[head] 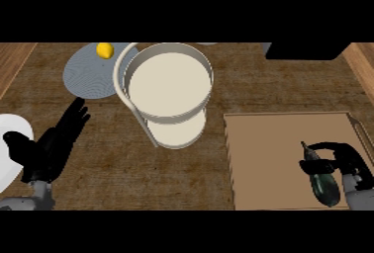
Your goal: Pick the eggplant from the tray and place it in the tiered basket
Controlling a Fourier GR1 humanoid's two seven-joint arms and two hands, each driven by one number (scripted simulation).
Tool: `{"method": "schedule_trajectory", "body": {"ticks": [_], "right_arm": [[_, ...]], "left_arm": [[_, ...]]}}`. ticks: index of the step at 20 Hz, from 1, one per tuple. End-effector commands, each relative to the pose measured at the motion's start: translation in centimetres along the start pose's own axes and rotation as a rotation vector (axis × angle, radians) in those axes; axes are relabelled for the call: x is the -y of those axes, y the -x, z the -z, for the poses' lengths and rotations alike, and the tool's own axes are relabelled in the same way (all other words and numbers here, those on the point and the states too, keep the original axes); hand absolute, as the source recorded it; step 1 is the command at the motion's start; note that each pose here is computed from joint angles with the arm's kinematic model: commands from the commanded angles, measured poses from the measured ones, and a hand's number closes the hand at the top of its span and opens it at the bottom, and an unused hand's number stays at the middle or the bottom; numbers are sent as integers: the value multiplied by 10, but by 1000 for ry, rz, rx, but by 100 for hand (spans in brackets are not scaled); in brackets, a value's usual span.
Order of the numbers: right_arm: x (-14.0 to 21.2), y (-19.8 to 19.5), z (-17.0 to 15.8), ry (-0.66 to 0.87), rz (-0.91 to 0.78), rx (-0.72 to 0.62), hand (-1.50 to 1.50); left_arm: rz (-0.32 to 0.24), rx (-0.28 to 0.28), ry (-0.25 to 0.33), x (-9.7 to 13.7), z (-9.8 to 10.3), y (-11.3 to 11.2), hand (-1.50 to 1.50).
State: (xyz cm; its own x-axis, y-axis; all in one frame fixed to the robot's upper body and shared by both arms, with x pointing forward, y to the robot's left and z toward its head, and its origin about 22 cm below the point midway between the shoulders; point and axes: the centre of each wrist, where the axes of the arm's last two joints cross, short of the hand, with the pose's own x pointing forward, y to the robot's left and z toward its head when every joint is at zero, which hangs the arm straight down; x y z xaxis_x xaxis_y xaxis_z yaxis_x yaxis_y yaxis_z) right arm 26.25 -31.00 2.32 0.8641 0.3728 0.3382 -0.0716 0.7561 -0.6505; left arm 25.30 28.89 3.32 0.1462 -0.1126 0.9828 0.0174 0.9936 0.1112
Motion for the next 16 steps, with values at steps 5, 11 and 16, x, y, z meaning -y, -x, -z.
{"method": "schedule_trajectory", "body": {"ticks": [5,11,16], "right_arm": [[-17,2,6,-50,-150,-6,150],[-15,9,-17,95,-567,389,150],[0,16,-34,292,-771,766,150]], "left_arm": [[7,14,14,9,13,1,0],[6,3,24,4,-1,4,0],[2,-4,3,-2,4,-1,0]]}}
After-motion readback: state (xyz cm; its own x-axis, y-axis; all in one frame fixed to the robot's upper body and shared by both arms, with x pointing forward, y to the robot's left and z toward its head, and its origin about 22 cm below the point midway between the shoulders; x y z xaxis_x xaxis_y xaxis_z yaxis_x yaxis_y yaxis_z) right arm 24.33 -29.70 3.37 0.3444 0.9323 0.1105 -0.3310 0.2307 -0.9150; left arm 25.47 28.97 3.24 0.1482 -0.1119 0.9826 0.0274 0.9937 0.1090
